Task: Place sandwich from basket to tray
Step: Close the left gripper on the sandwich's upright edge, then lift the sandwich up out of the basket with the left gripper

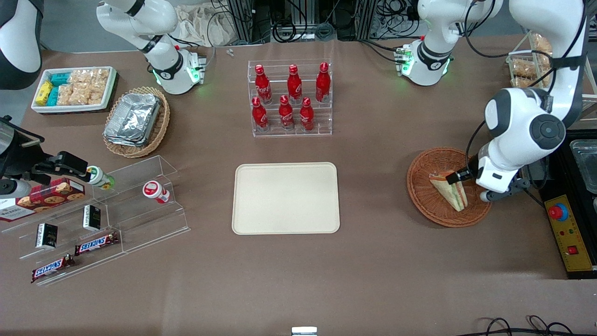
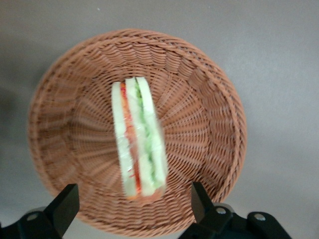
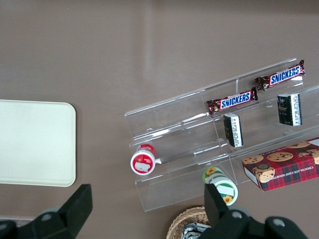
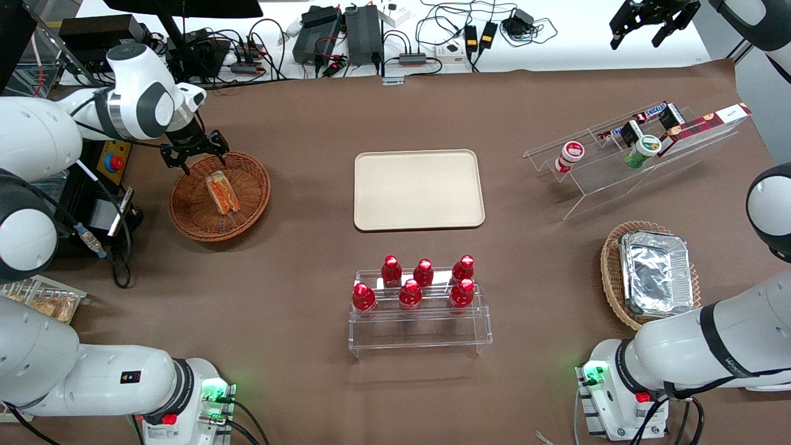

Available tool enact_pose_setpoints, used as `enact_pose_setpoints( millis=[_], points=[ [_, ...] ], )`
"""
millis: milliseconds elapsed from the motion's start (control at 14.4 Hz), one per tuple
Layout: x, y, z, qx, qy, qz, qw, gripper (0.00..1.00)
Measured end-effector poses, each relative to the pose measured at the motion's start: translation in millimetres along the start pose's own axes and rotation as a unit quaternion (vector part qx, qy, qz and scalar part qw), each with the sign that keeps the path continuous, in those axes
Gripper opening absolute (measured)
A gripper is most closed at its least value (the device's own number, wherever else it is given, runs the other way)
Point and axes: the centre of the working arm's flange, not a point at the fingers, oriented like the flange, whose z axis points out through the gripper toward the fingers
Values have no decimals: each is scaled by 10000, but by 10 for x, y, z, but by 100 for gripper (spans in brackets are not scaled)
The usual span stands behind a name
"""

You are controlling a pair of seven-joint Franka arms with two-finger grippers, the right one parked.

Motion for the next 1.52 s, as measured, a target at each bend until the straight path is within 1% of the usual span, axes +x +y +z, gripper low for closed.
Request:
enact_pose_setpoints(
  millis=[139,277,485,554,624,693,762,832,901,1040,1109,1178,1317,1455,1525],
  points=[
    [31,9,168,-33,15,-240,9997,100],
    [22,-6,355,-67,94,-432,9990,100],
    [-54,-63,536,-68,57,-560,9984,100],
    [-56,-69,546,-83,76,-606,9981,100],
    [-58,-71,553,-88,87,-675,9976,96],
    [-58,-72,559,-89,87,-733,9972,86],
    [-57,-71,566,-89,86,-775,9969,74],
    [-57,-72,573,-88,84,-809,9967,64],
    [-55,-71,577,-90,87,-851,9963,52],
    [-52,-69,567,-96,96,-956,9953,35],
    [-47,-63,542,-95,89,-1037,9945,28],
    [-44,-44,473,-76,42,-1121,9937,25],
    [-28,52,139,31,-179,-1177,9929,22],
    [14,173,-428,134,-389,-1148,9925,22],
    [31,227,-733,155,-439,-1123,9926,19]
  ],
)
